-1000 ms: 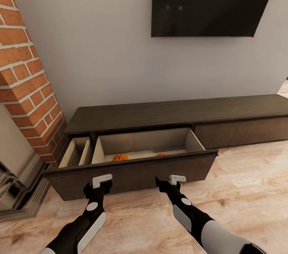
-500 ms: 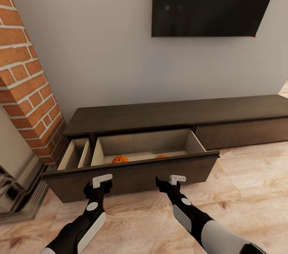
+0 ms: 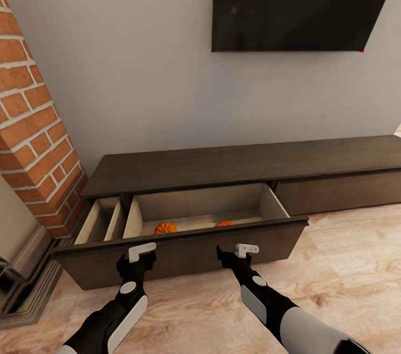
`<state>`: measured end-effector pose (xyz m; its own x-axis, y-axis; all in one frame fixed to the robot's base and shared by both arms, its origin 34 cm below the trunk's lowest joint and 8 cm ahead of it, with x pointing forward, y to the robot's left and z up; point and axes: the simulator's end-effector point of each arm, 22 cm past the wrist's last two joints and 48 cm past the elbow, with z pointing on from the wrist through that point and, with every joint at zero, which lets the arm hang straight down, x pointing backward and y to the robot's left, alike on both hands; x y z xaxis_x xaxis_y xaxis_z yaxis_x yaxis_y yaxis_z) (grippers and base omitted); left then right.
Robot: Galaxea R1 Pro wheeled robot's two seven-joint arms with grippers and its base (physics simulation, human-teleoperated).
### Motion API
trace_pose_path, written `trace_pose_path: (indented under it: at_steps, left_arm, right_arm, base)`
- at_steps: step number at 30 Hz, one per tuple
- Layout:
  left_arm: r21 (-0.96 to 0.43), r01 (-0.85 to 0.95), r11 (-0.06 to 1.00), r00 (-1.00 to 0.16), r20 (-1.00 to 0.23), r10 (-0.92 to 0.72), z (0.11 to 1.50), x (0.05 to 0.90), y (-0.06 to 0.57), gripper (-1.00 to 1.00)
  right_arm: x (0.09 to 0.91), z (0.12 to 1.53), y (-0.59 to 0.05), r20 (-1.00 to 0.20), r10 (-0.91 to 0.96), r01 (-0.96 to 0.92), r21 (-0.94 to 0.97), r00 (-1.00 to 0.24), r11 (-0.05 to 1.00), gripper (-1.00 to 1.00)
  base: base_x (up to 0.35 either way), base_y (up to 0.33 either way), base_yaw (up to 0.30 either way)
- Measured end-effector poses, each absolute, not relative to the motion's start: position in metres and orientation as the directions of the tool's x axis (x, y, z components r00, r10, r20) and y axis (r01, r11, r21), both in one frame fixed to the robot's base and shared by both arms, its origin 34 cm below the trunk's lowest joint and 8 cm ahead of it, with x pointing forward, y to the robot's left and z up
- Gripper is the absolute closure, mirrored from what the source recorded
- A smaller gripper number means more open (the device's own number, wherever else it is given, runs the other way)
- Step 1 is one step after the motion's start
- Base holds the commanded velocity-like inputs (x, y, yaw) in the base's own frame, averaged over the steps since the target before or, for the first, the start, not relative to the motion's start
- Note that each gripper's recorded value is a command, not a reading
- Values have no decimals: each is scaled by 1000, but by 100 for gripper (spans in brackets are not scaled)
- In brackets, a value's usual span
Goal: Place each of the two pumpkins and all three candles from the living room inside a cabinet in the living room (use any cabinet), then make sure every cabinet is closed, and position the cauldron so it is next to a table in the living room.
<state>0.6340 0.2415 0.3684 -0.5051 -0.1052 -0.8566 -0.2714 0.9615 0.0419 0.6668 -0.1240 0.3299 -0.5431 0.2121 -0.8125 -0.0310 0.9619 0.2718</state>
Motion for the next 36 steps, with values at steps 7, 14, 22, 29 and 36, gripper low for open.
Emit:
trace_pose_path:
  at_steps: [7,14,22,29,36]
  left_arm:
    - [41,-273,961,-506,-856,-107,368,633,241,-100]
    - [38,-268,963,-507,-855,-108,368,634,239,-100]
    - [38,-266,963,-507,-855,-107,368,633,238,-100]
    - [39,-265,963,-507,-855,-105,368,633,237,-100]
    - [45,-261,964,-502,-860,-96,370,635,238,-100]
  right_arm:
    - [667,330,-124,-813,212,-32,272,-542,962,-100]
    - [667,330,-124,-812,211,-31,271,-544,962,-100]
    - [667,330,-124,-812,212,-31,271,-544,962,-100]
    - [667,330,-124,-812,211,-31,271,-544,962,-100]
    - [667,330,-124,-812,212,-31,272,-544,962,-100]
  base:
    - [266,4,0]
    - [324,89,0]
    - [324,107,0]
    - [314,94,0]
    - [138,6,0]
